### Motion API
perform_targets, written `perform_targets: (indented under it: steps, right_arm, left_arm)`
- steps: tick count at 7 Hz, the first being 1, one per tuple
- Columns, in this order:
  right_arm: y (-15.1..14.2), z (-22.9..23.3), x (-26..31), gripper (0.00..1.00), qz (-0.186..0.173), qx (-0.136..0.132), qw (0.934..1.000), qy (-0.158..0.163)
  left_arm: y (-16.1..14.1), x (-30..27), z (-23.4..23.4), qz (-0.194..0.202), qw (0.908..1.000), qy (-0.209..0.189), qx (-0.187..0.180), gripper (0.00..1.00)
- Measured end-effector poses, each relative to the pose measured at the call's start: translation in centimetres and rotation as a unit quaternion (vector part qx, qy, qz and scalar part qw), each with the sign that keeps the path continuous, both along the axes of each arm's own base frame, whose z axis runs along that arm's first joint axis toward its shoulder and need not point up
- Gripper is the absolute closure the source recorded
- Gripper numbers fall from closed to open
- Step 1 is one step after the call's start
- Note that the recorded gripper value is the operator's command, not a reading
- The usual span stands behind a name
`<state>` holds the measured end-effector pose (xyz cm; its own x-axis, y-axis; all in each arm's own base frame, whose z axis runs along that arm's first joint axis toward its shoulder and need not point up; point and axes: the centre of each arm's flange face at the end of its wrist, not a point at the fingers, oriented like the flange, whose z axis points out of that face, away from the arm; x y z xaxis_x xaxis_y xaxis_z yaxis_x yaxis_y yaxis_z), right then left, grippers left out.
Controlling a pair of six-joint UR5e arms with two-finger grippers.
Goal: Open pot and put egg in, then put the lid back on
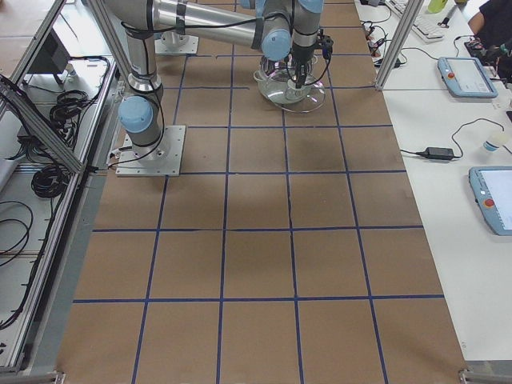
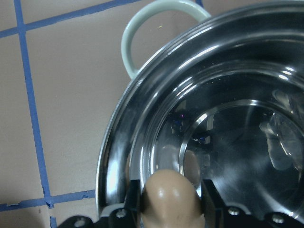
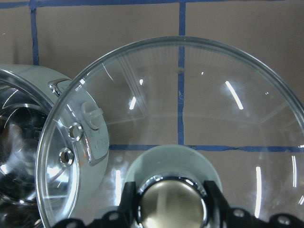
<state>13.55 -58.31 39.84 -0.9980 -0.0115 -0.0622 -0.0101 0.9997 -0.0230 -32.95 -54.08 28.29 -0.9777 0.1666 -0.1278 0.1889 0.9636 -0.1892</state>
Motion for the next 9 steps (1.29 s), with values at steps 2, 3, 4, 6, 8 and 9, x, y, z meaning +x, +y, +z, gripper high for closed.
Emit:
perform_targets:
  steps: [2, 3, 4, 6, 8, 9]
  right_arm:
    - [0.0, 0.0, 0.0, 0.76, 0.008, -0.001, 1.0, 0.002]
    - [0.0, 0.0, -0.1, 0.75, 0.012, -0.001, 0.9999, 0.003]
    - [0.0, 0.1, 0.0, 0.75, 0.012, -0.002, 0.9999, 0.003]
    - [0.7, 1.8, 2.1, 0.74, -0.001, -0.022, 0.9998, 0.0]
    - [2.0, 2.8, 8.1, 0.74, -0.009, -0.052, 0.9986, -0.006]
    - [2.7, 2.2, 12.0, 0.74, -0.007, -0.063, 0.9979, -0.011]
  left_arm:
    - [0.1, 0.4, 3.0, -0.002, 0.9998, 0.007, -0.021, 0.0]
    - [0.0, 2.2, 6.0, 0.006, 0.9996, 0.008, -0.026, 0.0]
    - [-0.6, 6.2, 9.5, 0.027, 0.9994, 0.016, -0.012, 0.0]
    - [-0.3, 15.3, 16.5, 0.074, 0.9949, 0.055, 0.039, 0.0]
    - [2.2, 21.1, 23.0, 0.085, 0.9904, 0.061, 0.09, 0.0]
    - [3.6, 22.0, 24.7, 0.09, 0.988, 0.064, 0.108, 0.0]
